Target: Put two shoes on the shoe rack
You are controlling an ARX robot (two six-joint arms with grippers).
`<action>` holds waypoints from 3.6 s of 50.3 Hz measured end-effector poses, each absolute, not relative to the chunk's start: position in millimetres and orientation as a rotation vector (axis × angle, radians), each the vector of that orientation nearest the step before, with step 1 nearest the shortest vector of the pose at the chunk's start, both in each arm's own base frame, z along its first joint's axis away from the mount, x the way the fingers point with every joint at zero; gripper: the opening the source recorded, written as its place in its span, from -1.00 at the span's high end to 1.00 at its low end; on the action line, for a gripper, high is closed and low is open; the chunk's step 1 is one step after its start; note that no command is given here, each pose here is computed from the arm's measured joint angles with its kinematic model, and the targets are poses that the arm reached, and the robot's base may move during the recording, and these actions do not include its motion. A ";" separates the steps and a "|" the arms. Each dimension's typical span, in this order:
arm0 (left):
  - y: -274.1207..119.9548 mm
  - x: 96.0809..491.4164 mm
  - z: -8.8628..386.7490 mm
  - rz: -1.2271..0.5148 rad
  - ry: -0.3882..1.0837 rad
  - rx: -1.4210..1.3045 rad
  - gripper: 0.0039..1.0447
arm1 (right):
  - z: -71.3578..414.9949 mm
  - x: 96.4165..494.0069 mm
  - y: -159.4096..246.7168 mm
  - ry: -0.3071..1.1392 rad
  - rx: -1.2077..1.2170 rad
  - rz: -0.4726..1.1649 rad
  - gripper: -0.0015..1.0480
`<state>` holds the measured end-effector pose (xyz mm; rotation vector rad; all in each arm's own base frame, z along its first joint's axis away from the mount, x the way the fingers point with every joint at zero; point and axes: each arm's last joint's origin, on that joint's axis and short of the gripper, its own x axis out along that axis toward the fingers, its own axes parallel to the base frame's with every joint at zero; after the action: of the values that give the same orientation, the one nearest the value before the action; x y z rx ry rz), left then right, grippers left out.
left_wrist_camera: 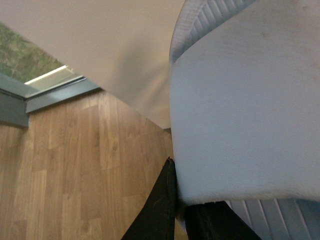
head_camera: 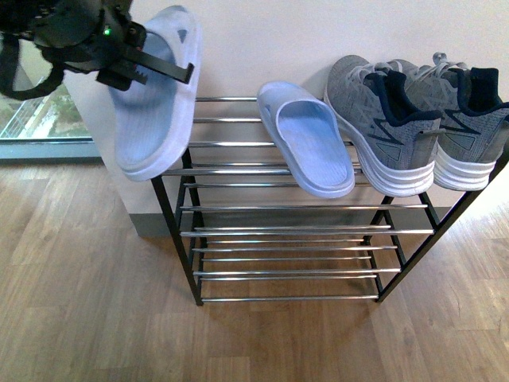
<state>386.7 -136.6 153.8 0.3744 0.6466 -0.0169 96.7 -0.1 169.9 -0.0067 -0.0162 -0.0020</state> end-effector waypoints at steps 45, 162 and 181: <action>-185.7 477.9 75.7 -0.173 0.726 0.443 0.61 | 169.9 96.7 -0.1 -0.016 -0.007 -0.002 -0.82; -0.6 133.2 168.5 -0.004 -0.004 0.005 0.98 | 169.9 96.7 -0.1 -0.016 -0.007 -0.002 -0.82; -0.5 120.3 171.7 -0.004 -0.016 0.004 0.98 | 169.9 96.7 -0.1 -0.016 -0.007 -0.002 -0.82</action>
<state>120.3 -0.5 171.7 0.0043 -0.0158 -0.0038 96.7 -0.1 169.9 -0.0071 -0.0162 -0.0016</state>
